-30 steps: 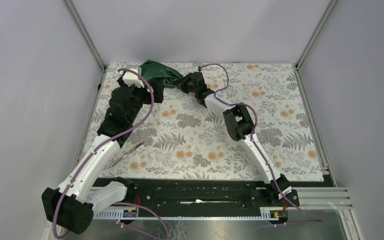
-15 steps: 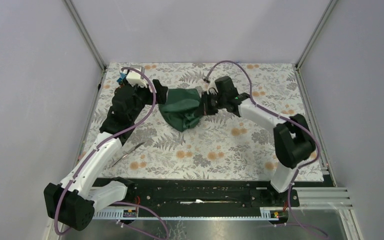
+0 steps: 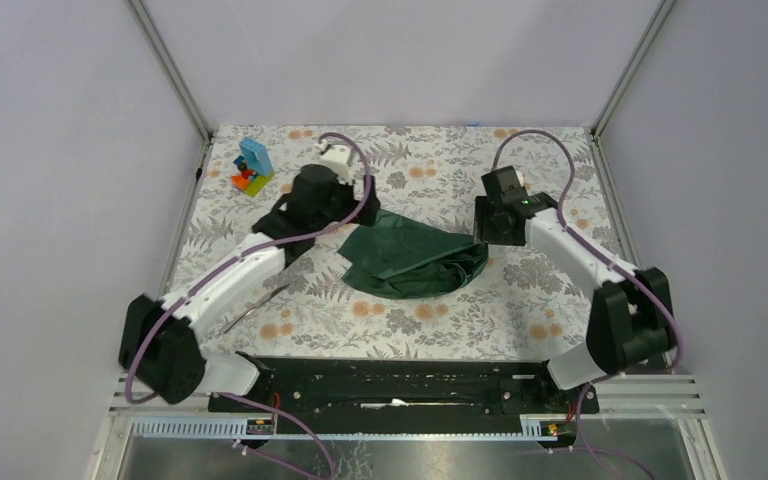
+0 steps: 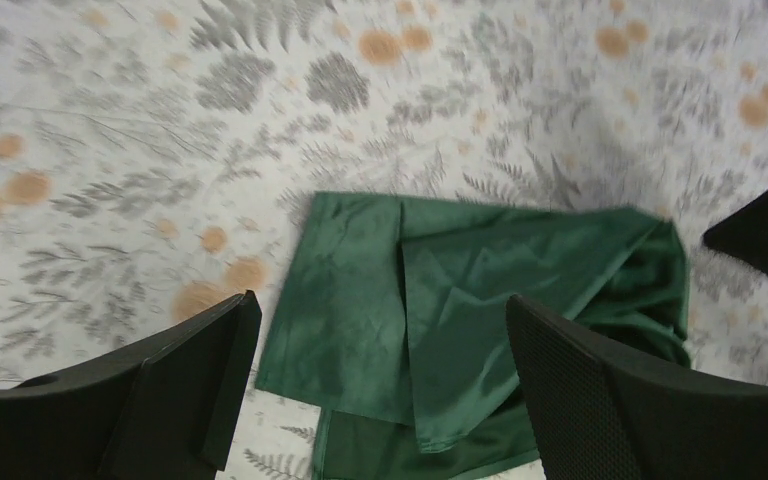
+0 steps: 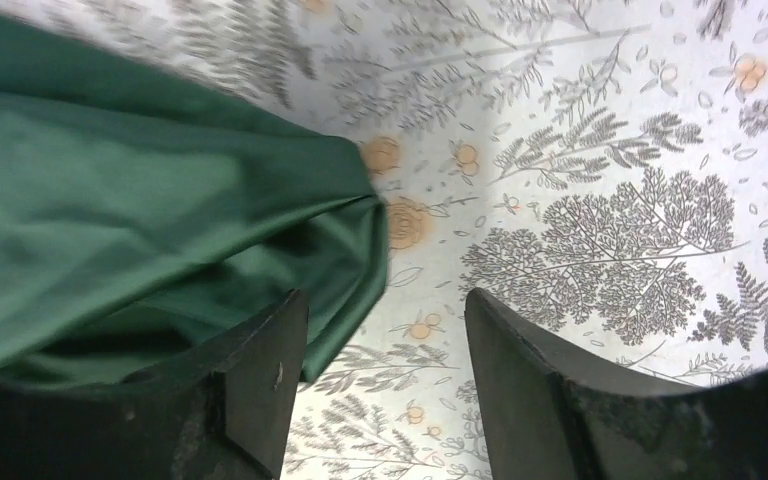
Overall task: Fold the napkin into a case and place the utensils inside
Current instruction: Move the crumpled napkin to the corner of the board, then pick up the crumpled napkin from the center of the board.
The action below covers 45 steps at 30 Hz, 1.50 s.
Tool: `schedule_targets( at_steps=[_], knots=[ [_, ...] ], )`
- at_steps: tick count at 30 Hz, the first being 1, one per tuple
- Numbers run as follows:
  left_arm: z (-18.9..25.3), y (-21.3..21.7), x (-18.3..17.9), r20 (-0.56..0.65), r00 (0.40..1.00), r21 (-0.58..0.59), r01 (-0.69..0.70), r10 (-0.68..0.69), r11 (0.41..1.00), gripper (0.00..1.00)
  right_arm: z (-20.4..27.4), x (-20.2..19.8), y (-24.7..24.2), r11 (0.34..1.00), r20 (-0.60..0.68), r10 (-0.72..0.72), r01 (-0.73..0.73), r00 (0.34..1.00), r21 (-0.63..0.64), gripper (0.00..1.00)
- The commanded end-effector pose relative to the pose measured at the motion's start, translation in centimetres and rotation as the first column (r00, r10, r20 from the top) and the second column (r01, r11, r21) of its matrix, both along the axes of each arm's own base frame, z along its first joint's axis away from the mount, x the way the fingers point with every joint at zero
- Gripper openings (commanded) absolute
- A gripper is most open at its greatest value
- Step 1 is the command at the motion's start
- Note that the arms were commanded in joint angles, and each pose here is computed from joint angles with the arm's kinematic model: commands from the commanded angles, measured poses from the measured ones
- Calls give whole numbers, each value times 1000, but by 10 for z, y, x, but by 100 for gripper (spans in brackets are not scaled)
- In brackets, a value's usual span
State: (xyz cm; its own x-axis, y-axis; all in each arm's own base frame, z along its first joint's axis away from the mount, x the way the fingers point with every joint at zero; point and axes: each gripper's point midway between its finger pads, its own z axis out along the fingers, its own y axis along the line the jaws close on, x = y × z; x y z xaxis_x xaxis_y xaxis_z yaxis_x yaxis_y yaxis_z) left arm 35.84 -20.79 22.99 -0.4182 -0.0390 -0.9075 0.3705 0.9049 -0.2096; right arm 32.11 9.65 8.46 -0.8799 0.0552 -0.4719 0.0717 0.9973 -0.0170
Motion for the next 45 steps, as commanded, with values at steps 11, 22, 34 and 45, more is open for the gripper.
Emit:
schedule_targets(
  at_steps=[11, 22, 34, 45],
  knots=[
    [-136, -61, -38, -553, 821, 25, 183, -139, 983, 94, 20, -55, 67, 890, 90, 174, -196, 981, 412, 66],
    [-177, -62, -57, -656, 743, 41, 215, -136, 976, 80, 17, -65, 72, 866, 86, 197, -214, 977, 451, 64],
    [-148, -136, -107, -587, 635, -237, 459, -503, 856, 35, 17, -51, 72, 874, 125, 153, -193, 980, 446, 61],
    [-82, -127, -96, -406, 743, -209, 491, -532, 846, 75, 12, -43, 86, 882, 111, 146, -180, 983, 436, 59]
  ],
)
